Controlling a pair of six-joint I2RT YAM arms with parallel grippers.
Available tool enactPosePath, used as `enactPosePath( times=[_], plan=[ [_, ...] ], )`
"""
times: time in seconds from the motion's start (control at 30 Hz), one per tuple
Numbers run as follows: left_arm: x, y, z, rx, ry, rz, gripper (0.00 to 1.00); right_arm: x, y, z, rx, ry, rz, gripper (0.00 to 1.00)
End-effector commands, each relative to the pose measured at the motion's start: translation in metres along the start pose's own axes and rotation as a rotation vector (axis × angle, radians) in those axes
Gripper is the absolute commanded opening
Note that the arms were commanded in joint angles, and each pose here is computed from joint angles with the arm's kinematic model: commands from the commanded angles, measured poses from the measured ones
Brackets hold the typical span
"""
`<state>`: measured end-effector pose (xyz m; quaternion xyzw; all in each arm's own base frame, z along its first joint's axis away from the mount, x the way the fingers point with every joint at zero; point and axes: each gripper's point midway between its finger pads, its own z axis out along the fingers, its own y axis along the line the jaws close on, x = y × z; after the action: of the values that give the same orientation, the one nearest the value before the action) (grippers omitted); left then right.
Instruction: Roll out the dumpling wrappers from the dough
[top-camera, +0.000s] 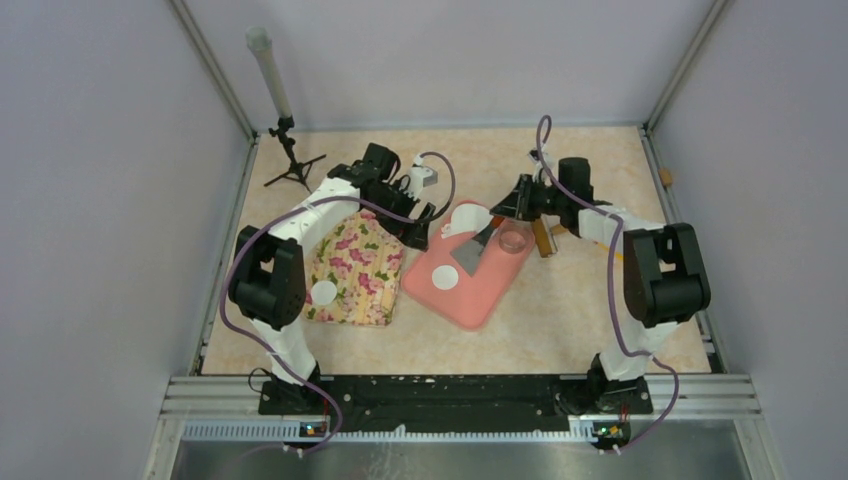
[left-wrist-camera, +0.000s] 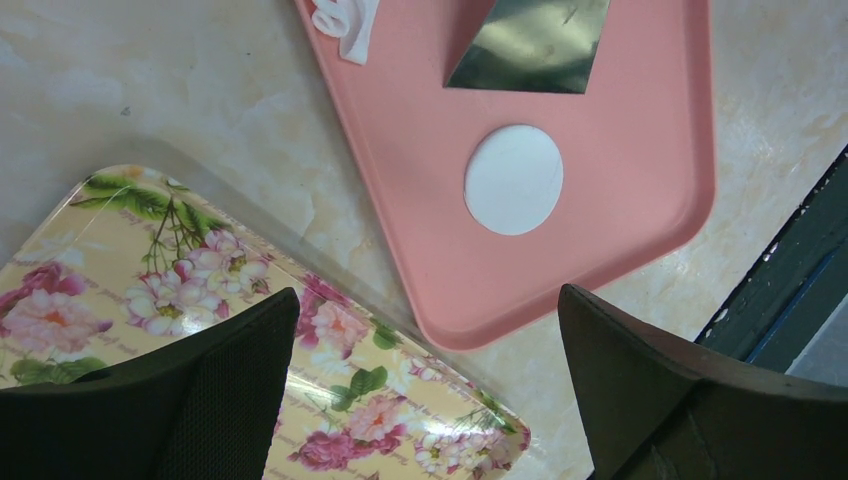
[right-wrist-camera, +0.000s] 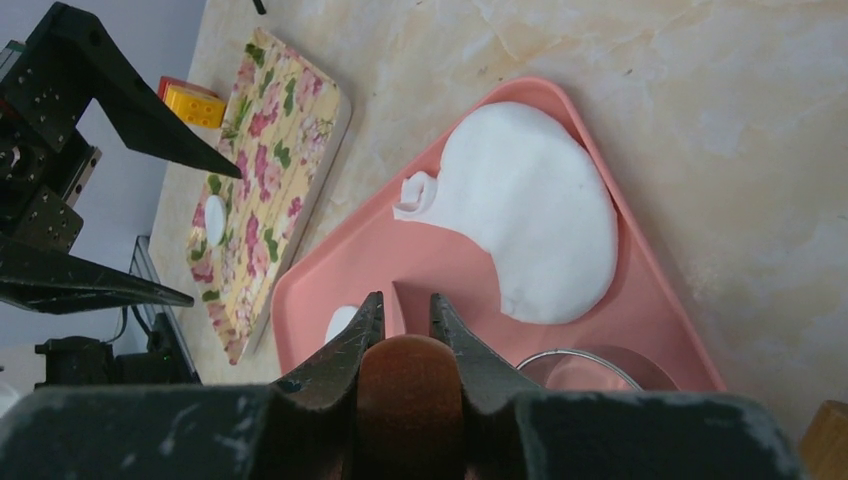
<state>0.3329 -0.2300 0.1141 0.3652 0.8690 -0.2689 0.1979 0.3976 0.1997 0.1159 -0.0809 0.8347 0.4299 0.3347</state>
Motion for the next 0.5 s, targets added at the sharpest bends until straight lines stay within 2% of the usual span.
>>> enactPosePath(
  times=[0.0, 0.47],
  plan=[
    [-0.003, -0.003, 0.002, 0.02, -0.022, 0.004, 0.99, 0.029, -0.022, 0.002, 0.034, 0.054, -0.008, 0.0],
    [-0.006, -0.008, -0.001, 0.039, -0.039, 0.007, 0.99, 0.041, -0.025, 0.005, 0.022, 0.079, 0.011, 0.0]
  ],
)
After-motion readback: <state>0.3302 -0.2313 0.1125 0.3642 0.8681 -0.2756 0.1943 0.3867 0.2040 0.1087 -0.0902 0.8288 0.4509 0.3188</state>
